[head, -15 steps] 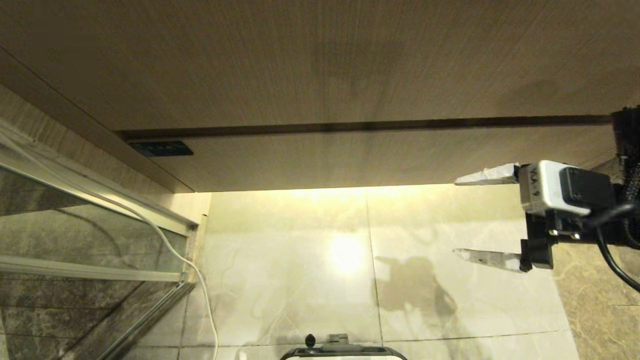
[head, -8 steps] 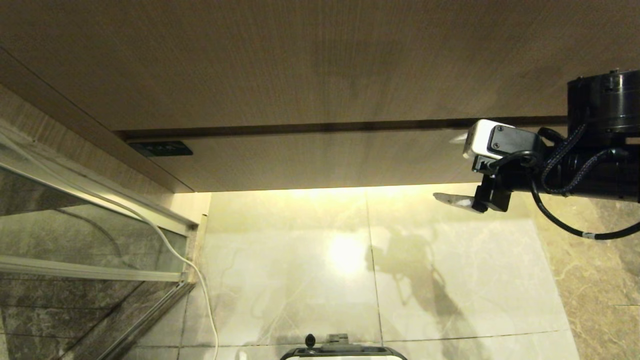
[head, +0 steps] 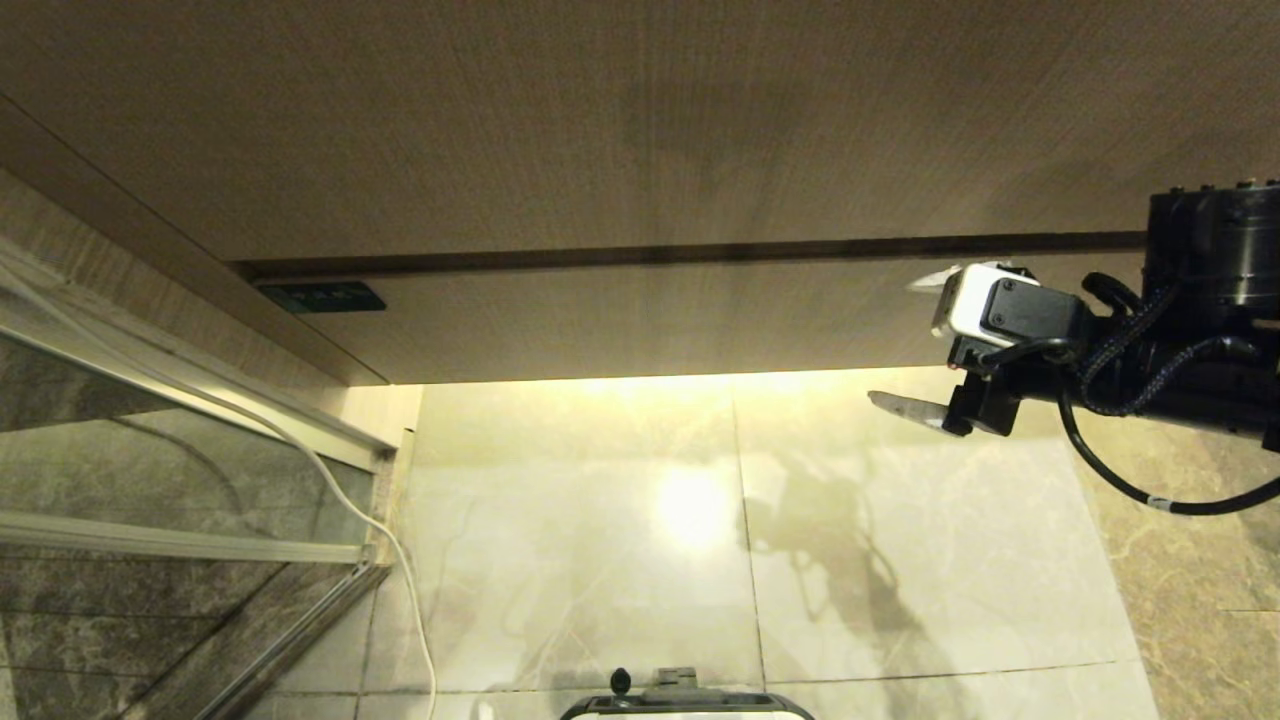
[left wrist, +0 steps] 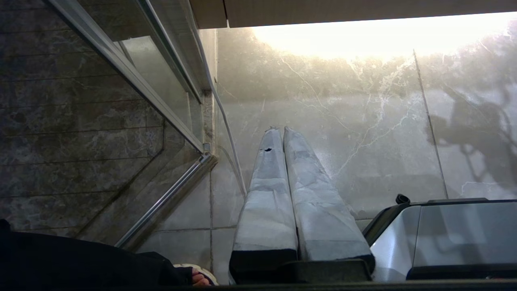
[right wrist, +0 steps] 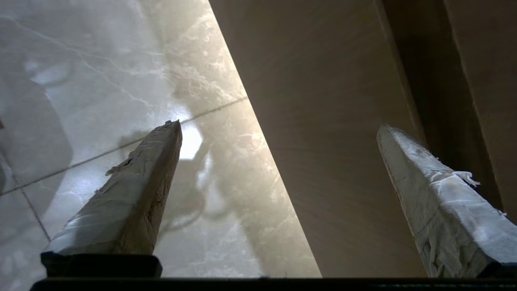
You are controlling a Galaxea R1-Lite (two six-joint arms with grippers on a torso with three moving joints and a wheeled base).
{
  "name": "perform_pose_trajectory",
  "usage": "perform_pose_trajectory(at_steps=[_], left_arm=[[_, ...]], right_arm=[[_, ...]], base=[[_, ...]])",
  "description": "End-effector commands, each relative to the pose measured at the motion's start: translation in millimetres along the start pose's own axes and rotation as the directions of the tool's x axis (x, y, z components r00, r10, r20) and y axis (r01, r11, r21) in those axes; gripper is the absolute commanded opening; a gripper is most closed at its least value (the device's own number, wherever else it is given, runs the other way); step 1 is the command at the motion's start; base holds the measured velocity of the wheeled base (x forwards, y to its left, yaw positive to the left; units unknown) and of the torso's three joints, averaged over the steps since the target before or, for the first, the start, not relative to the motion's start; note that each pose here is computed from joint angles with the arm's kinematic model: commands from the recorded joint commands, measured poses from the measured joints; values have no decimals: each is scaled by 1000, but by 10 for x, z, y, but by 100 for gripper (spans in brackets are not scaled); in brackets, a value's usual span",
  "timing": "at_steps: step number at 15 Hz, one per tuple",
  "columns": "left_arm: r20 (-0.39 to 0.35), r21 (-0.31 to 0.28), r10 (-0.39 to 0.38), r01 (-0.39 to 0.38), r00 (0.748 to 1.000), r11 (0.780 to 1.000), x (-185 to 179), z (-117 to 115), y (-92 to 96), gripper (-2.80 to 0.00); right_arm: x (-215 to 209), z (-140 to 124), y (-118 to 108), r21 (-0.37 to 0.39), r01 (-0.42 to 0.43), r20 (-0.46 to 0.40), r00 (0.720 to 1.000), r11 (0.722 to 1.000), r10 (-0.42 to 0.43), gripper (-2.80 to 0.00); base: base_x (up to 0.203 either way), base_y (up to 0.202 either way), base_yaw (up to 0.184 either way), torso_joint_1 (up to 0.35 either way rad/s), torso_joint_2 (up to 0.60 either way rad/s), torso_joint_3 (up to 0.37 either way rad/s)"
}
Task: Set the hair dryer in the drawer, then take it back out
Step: Pull open the drawer
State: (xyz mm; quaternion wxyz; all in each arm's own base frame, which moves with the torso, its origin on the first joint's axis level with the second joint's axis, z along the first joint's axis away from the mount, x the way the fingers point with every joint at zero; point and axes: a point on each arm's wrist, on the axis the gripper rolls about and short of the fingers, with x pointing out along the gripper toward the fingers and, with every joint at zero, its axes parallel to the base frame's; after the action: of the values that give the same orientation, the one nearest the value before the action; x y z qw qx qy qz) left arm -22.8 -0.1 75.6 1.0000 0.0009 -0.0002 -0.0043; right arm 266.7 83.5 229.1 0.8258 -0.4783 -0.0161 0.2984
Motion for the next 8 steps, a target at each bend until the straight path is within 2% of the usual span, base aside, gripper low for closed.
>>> perform_pose_trajectory(at_steps=[1, 3, 8], left_arm=[[-1, 0, 0, 0, 1000, 1000, 1, -3, 0, -280], [-1, 0, -1, 1, 1000, 1000, 1, -2, 0, -280], [-2, 0, -1, 1, 1000, 1000, 1, -5, 0, -280]], right_arm=[[-43, -96, 46, -15, 64, 11, 998, 998, -64, 0], [-58, -161, 58, -29, 145, 45, 989, 989, -144, 0], [-75, -254, 48, -32, 179, 88, 981, 983, -175, 0]], base=[[0, 0, 0, 0, 0, 0], [0, 0, 0, 0, 0, 0], [0, 0, 0, 0, 0, 0]])
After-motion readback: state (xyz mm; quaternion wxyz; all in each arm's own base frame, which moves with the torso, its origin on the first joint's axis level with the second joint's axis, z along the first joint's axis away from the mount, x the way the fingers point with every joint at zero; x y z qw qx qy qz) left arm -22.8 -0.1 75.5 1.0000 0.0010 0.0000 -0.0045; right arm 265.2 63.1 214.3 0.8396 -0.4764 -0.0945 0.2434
